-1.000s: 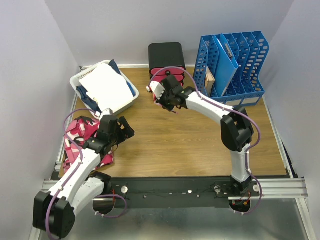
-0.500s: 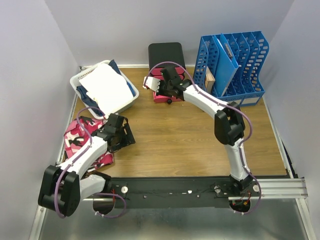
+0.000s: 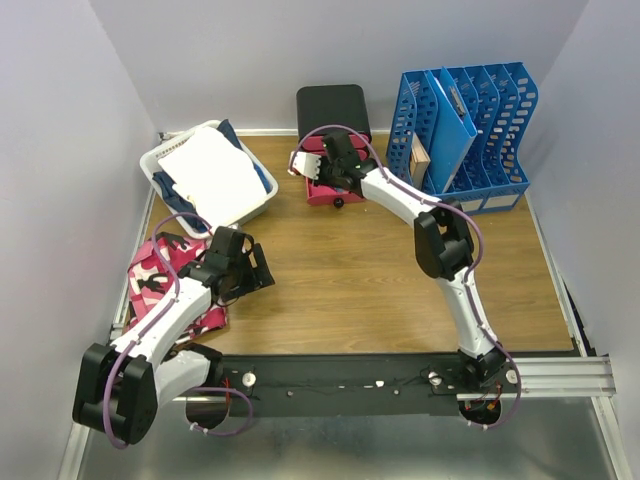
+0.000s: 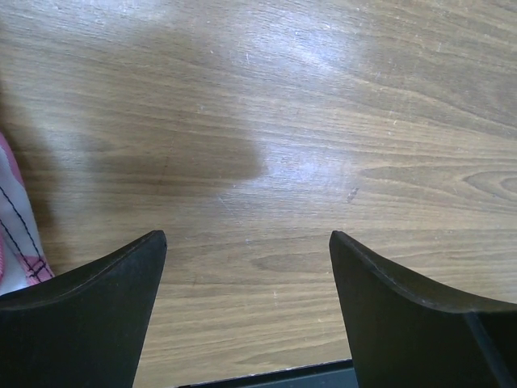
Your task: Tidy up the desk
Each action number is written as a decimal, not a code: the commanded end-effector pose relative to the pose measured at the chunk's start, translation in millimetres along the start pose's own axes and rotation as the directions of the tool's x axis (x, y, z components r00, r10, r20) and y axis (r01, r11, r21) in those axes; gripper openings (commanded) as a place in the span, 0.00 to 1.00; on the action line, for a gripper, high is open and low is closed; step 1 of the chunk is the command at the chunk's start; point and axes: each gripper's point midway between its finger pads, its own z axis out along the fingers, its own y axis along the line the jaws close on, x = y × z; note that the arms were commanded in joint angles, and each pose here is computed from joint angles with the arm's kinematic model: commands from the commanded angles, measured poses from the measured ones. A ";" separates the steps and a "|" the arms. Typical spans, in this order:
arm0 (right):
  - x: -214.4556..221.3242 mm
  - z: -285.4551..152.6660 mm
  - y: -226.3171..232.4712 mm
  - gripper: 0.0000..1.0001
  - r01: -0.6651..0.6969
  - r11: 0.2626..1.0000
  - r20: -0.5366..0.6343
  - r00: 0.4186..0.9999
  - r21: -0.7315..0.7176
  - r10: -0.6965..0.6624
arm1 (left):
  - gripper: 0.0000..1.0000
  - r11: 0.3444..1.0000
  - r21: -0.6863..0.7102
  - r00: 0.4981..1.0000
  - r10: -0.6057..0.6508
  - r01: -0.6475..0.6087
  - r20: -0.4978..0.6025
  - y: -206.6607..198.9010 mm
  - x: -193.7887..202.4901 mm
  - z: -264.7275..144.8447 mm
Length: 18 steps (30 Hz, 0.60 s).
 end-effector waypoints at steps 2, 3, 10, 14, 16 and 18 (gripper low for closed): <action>-11.2 -1.5 -14.3 0.41 -0.035 0.998 0.029 0.999 0.046 0.034 | 0.91 0.999 0.042 1.000 0.022 -0.022 0.006 -5.9 1.3 -0.6; -12.9 -3.8 -14.0 0.41 -0.044 0.998 0.035 0.998 0.040 0.043 | 0.91 0.999 0.042 1.000 0.021 -0.022 0.004 -5.8 1.9 -0.1; -32.5 -28.7 12.8 0.30 -0.115 0.984 0.111 0.985 -0.139 0.131 | 0.91 0.999 0.047 1.000 0.026 -0.027 0.006 -7.5 0.1 1.4; -45.3 -47.0 56.6 0.12 -0.113 0.928 0.173 0.968 -0.356 0.184 | 0.91 0.998 0.048 1.000 0.028 -0.028 0.007 -7.5 -0.1 2.8; -45.7 -52.1 70.1 0.08 -0.106 0.909 0.180 0.965 -0.404 0.192 | 0.91 0.998 0.049 1.000 0.028 -0.028 0.006 -8.2 -0.6 3.6; -44.3 -55.2 84.8 0.01 -0.095 0.886 0.182 0.964 -0.454 0.196 | 0.91 0.998 0.050 1.000 0.028 -0.028 0.002 -8.6 -0.3 4.3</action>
